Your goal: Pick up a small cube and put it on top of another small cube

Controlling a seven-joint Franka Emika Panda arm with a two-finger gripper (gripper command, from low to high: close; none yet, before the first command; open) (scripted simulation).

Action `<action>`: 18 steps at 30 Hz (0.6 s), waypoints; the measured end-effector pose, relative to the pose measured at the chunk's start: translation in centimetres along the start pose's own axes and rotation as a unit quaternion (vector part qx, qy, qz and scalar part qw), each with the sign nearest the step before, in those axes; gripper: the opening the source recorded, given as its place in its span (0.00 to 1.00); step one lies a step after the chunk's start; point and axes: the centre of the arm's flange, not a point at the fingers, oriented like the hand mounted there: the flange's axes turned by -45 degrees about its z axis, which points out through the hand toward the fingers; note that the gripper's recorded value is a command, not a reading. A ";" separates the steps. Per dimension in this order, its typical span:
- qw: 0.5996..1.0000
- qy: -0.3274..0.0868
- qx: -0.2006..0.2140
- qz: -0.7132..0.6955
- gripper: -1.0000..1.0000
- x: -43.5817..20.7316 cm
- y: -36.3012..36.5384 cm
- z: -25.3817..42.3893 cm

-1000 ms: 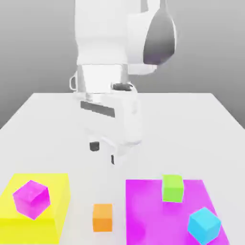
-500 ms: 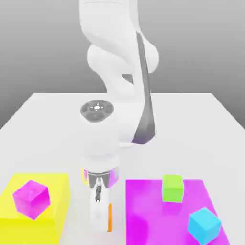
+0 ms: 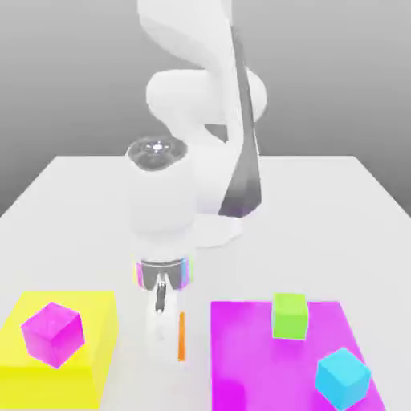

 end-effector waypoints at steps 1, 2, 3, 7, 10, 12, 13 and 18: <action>1.000 -0.001 0.000 -0.010 0.00 1.0 -0.3 -0.9; 1.000 -0.002 0.001 -0.020 0.00 2.0 -0.6 -1.8; 1.000 -0.003 0.001 -0.030 0.00 3.1 -0.8 -2.7; 0.998 -0.003 0.002 -0.068 0.00 7.8 -1.1 -6.6; 0.995 0.000 0.001 -0.099 0.00 11.0 -0.9 -9.8; 0.993 0.002 0.000 -0.116 0.00 13.0 -0.5 -11.5; 0.993 0.003 0.000 -0.117 0.00 13.8 -0.3 -10.9; 0.991 0.004 -0.001 -0.131 1.00 13.2 -0.7 -7.0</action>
